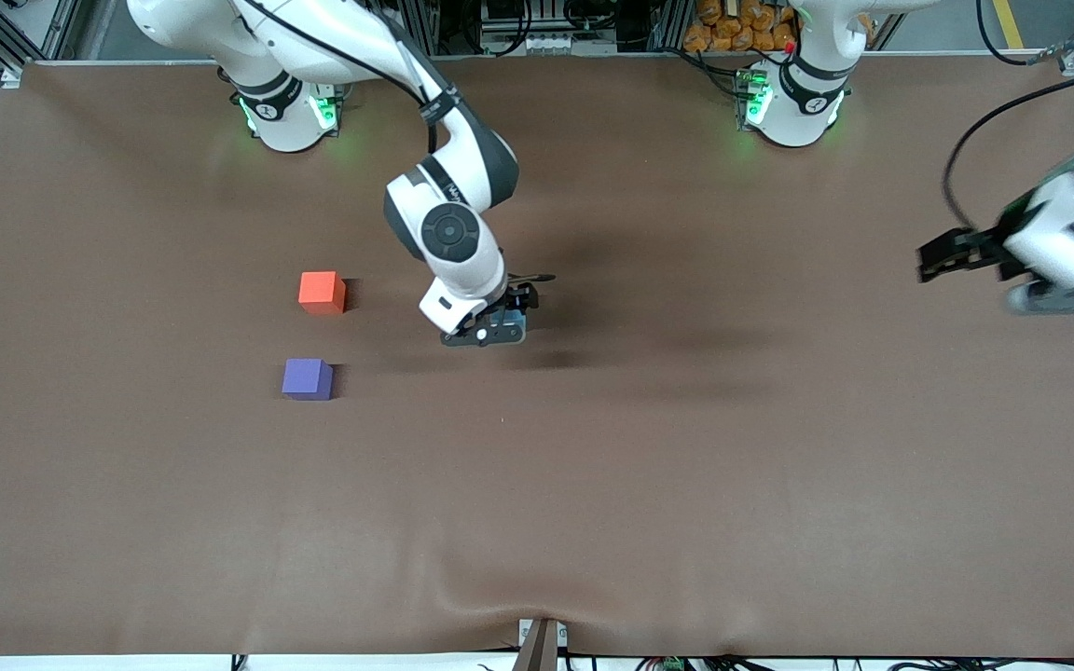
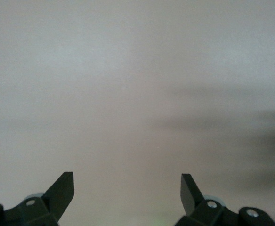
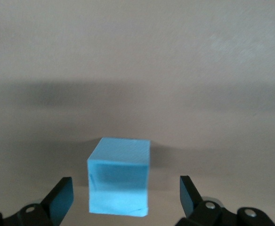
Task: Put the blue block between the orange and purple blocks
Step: 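Grasp the blue block with the right gripper while the left withdraws, then carry the blue block with the right gripper toward the orange block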
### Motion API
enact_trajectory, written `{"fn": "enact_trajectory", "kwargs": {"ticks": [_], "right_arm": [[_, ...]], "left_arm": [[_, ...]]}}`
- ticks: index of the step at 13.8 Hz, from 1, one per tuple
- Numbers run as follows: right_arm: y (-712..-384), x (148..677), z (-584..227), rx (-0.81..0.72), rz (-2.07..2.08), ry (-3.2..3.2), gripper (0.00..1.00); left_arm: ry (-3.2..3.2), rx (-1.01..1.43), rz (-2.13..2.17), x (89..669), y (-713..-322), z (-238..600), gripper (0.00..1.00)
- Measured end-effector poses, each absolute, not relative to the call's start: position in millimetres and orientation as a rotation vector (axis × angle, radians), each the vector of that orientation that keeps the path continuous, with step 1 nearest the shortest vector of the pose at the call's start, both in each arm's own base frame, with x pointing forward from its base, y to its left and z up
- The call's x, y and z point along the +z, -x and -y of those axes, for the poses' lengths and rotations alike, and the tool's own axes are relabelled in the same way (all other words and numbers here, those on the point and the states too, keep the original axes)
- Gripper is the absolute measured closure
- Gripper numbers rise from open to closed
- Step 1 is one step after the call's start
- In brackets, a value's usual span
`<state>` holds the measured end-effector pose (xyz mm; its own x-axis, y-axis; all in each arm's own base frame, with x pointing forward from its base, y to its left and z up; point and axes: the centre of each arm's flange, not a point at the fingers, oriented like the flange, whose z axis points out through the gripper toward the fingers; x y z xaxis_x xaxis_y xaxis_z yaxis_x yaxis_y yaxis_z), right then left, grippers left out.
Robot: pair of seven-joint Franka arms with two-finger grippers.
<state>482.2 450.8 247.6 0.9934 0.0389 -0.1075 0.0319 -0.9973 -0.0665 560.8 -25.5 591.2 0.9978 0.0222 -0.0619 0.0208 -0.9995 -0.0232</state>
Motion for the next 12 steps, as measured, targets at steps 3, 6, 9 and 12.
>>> {"fn": "enact_trajectory", "kwargs": {"ticks": [3,6,9,12], "right_arm": [[-464,226,-469,0.167,0.041,3.085,0.00],[-463,214,-468,0.169,0.041,3.097,0.00],[-465,213,-466,0.166,0.036,3.099,0.18],[-468,217,-465,0.159,0.028,3.098,0.44]], "left_arm": [[3.116,0.105,0.015,610,-552,32,0.00],[3.117,0.109,-0.015,609,-552,43,0.00],[3.124,0.107,-0.058,611,-550,60,0.00],[3.143,0.111,-0.046,611,-549,57,0.00]]}}
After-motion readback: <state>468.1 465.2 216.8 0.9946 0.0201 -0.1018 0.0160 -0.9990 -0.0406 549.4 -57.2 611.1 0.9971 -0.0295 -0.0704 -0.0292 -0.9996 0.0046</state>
